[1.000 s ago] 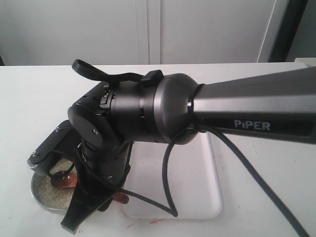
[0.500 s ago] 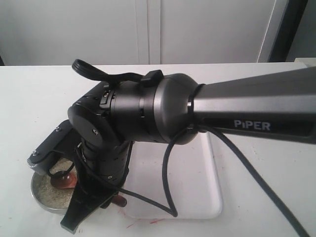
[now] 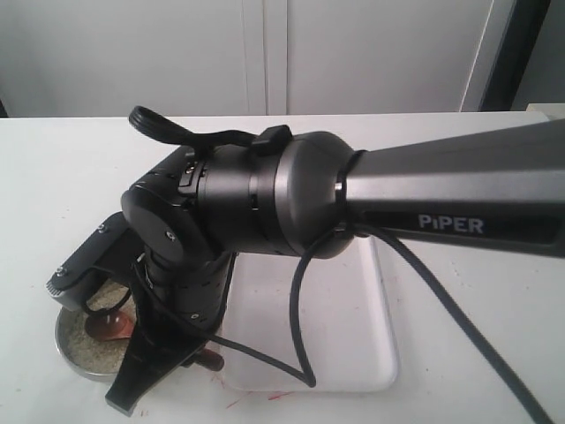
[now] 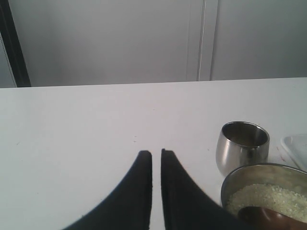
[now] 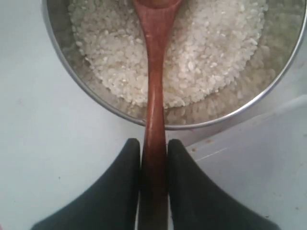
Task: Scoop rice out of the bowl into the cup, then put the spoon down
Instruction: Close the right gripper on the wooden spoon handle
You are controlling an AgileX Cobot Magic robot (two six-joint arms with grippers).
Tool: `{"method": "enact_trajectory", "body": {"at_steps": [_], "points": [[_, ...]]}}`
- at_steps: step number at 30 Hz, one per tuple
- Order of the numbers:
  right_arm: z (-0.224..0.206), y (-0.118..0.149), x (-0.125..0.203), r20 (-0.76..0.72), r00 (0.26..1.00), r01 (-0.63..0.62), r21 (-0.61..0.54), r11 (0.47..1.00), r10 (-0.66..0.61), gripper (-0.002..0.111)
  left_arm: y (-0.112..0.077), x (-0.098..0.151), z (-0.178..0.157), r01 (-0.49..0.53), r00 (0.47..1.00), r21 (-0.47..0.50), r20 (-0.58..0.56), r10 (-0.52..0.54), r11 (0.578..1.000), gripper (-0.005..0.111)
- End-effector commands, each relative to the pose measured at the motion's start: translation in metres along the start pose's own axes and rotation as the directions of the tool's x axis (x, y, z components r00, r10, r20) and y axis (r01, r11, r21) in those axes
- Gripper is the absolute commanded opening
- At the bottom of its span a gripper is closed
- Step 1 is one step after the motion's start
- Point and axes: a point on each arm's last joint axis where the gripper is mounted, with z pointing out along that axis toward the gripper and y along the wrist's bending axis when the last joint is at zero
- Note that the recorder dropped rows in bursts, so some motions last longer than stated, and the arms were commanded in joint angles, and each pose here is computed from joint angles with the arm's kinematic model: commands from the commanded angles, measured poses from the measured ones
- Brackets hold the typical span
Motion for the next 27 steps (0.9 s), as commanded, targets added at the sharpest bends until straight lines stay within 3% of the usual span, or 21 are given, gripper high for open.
{"method": "enact_trajectory", "body": {"at_steps": [1,6,27], "points": [[0.001,-0.003,0.001,0.004,1.0,-0.005,0.009,1.0,0.005,0.008,0.0,-0.003,0.0,0.007,1.0,-0.001,0.012,-0.007,1.0,0.014],[-0.003,-0.003,0.001,0.008,1.0,-0.004,0.011,1.0,0.004,0.0,0.0,-0.003,0.0,0.007,1.0,-0.001,0.012,-0.007,1.0,0.014],[-0.103,0.003,0.026,0.008,0.999,0.039,0.056,0.998,-0.04,0.0,0.0,-0.003,0.0,0.007,1.0,-0.001,0.012,-0.007,1.0,0.014]]}}
